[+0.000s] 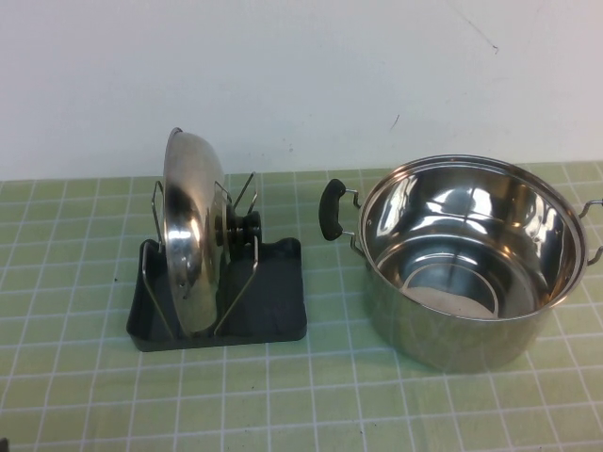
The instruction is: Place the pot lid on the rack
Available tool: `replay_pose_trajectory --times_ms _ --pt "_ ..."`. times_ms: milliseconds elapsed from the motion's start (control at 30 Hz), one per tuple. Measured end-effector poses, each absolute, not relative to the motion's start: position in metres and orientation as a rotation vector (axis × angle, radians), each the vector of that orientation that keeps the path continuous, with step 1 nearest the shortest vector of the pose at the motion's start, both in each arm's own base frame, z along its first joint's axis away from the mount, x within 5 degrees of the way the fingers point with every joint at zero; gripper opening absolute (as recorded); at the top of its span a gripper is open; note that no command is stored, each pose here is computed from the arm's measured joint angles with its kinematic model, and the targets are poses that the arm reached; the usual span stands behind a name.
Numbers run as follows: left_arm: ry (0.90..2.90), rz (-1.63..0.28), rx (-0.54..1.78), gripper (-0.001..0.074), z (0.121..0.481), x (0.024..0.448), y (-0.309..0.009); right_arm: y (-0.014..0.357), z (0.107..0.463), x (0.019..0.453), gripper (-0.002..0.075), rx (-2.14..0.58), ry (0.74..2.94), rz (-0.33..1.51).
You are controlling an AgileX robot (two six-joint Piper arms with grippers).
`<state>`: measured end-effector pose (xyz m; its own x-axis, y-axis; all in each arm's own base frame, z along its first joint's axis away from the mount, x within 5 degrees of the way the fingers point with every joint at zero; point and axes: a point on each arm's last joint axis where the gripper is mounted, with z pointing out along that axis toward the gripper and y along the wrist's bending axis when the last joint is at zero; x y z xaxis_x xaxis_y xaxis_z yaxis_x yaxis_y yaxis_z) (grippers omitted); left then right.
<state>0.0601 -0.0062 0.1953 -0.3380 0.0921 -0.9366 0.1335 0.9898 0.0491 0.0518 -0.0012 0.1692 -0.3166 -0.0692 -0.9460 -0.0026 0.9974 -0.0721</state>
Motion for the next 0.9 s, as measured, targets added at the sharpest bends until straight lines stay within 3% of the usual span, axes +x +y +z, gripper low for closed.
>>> replay_pose_trajectory --times_ms 267,433,900 --pt "1.771 0.013 -0.059 -0.0001 0.203 0.05 0.002 -0.001 0.169 0.052 -0.0001 -0.053 1.894 -0.067" --pt "1.827 -0.038 -0.098 -0.0001 0.179 0.053 0.001 -0.001 0.169 0.052 -0.0001 -0.053 1.894 -0.067" --pt "1.829 -0.029 -0.093 -0.0001 0.178 0.053 0.001 -0.001 0.169 0.052 -0.0001 -0.053 1.894 -0.067"
